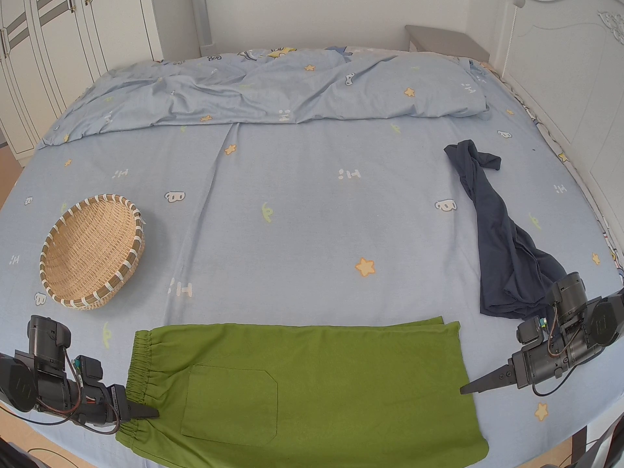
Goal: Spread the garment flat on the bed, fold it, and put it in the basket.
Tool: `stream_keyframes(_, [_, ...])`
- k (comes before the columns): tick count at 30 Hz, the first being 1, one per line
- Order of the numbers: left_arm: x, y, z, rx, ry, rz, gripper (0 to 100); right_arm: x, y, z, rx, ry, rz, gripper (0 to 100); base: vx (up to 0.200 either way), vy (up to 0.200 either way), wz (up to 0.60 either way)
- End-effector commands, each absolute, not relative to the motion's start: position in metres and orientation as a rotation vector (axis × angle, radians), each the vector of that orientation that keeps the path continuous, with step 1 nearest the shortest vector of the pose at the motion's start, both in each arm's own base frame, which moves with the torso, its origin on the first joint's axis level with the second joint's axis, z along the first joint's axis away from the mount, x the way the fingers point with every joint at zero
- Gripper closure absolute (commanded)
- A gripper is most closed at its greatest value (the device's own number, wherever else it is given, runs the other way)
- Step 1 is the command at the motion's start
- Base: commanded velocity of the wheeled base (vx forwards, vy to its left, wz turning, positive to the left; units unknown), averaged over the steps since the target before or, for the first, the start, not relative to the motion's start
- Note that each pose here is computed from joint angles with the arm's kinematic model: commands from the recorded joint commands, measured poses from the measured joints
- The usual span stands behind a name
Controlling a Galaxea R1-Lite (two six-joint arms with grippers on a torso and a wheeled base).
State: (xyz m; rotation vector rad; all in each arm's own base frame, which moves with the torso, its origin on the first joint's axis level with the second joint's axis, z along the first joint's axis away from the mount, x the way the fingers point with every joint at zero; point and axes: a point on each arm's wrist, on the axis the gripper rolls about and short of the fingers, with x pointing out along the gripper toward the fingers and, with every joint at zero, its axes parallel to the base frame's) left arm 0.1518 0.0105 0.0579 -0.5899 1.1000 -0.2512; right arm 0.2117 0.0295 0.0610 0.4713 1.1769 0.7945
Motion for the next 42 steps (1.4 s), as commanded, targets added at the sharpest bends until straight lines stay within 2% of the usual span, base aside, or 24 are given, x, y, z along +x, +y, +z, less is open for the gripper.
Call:
stream_keyframes(1, [0.150, 0.014, 0.074, -0.514, 0.992, -0.200, 100, 0.210, 0.024, 0.082, 0.437, 1.064, 0.782, 0, 0.000, 0.000, 0.00])
stream_keyframes(2, [0.148, 0.018, 0.088, -0.494, 0.909, -0.164, 100, 0.208, 0.021, 0.096, 0.397, 0.998, 0.750, 0, 0.000, 0.000, 0.00])
stream_keyframes(5, [0.148, 0.023, 0.110, -0.479, 0.828, -0.142, 100, 0.211, 0.020, 0.121, 0.327, 0.908, 0.697, 0, 0.000, 0.000, 0.00])
stream_keyframes(11, [0.138, 0.021, 0.147, -0.457, 0.844, -0.141, 100, 0.212, 0.022, 0.151, 0.296, 0.837, 0.676, 0, 0.000, 0.000, 0.00])
stream_keyframes(19, [0.133, 0.025, 0.173, -0.402, 0.858, -0.137, 100, 0.214, 0.022, 0.161, 0.291, 0.805, 0.677, 0, 0.000, 0.000, 0.00])
stream_keyframes(26, [0.125, -0.003, 0.219, -0.342, 0.912, -0.301, 100, 0.213, 0.022, 0.160, 0.276, 0.811, 0.646, 0, 0.000, 0.000, 0.00])
stream_keyframes(27, [0.125, -0.018, 0.227, -0.338, 0.938, -0.375, 100, 0.212, 0.022, 0.161, 0.273, 0.808, 0.642, 0, 0.000, 0.000, 0.00])
stream_keyframes(36, [0.124, -0.067, 0.228, -0.189, 1.011, -0.418, 100, 0.203, 0.021, 0.169, 0.267, 0.788, 0.644, 0, 0.000, 0.000, 0.00])
stream_keyframes(42, [0.129, -0.097, 0.241, -0.143, 1.010, -0.546, 100, 0.202, 0.021, 0.170, 0.259, 0.787, 0.631, 0, 0.000, 0.000, 0.00])
